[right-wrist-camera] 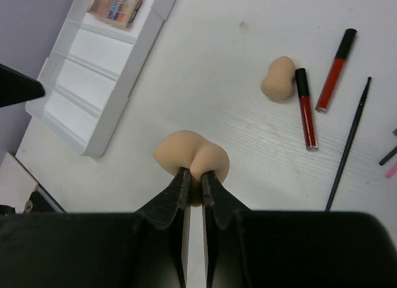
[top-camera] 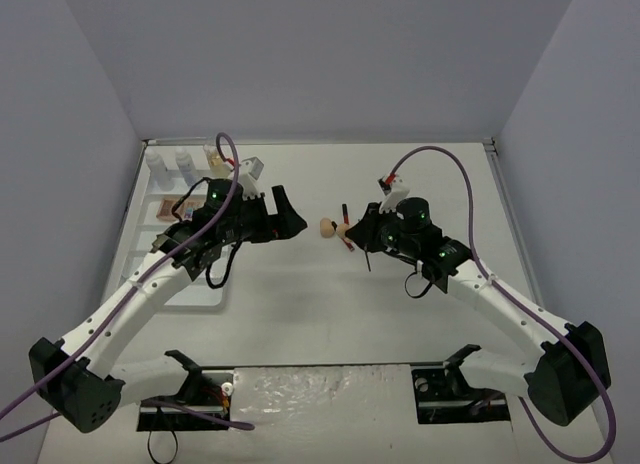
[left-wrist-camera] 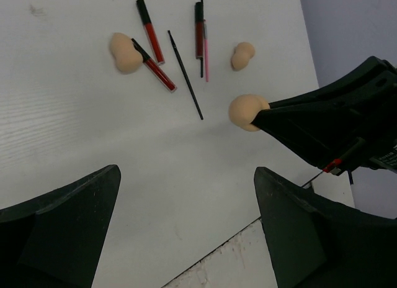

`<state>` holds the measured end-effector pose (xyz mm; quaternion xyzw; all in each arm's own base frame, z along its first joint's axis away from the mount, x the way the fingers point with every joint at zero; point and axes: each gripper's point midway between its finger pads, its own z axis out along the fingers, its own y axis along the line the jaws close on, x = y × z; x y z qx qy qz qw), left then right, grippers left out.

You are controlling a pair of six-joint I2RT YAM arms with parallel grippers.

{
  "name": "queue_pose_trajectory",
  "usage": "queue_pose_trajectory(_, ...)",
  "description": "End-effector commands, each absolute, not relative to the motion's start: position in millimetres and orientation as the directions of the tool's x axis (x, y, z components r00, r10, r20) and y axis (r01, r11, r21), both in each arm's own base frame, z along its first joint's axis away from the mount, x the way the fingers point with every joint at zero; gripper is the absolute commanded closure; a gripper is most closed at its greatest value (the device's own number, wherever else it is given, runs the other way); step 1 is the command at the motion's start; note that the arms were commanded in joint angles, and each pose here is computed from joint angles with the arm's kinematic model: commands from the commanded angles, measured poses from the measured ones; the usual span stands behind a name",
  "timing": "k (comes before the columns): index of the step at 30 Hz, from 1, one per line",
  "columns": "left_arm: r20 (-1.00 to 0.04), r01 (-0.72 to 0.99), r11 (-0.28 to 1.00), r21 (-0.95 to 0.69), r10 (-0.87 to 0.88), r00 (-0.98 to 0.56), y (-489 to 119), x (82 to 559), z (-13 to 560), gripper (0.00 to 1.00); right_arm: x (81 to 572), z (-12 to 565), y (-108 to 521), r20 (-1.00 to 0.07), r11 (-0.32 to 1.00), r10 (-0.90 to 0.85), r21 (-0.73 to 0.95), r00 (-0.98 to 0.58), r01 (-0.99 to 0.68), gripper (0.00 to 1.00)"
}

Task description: Organize the makeup

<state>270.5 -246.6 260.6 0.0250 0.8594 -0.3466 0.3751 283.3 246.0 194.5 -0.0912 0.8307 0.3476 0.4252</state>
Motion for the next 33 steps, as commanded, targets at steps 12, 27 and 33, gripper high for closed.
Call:
queue_pose_trajectory(12, -0.749, 0.452, 0.700, -0.553, -0.181, -0.637, -298.6, 278.7, 293.6, 0.38, 271.3, 256.8, 291.2, -0.815, 0.559, 0.182, 0.546, -0.550, -0.624, 0.93)
queue_pose_trajectory(27, -0.751, 0.496, 0.663, -0.561, -0.155, -0.642, -309.1, 275.7, 291.0, 0.68, 267.7, 262.5, 295.9, -0.812, 0.520, 0.197, 0.561, -0.549, -0.644, 0.93)
queue_pose_trajectory(33, -0.749, 0.506, 0.644, -0.574, -0.163, -0.642, -311.9, 274.7, 289.3, 1.00, 267.4, 262.4, 295.9, -0.811, 0.516, 0.200, 0.565, -0.550, -0.644, 0.90)
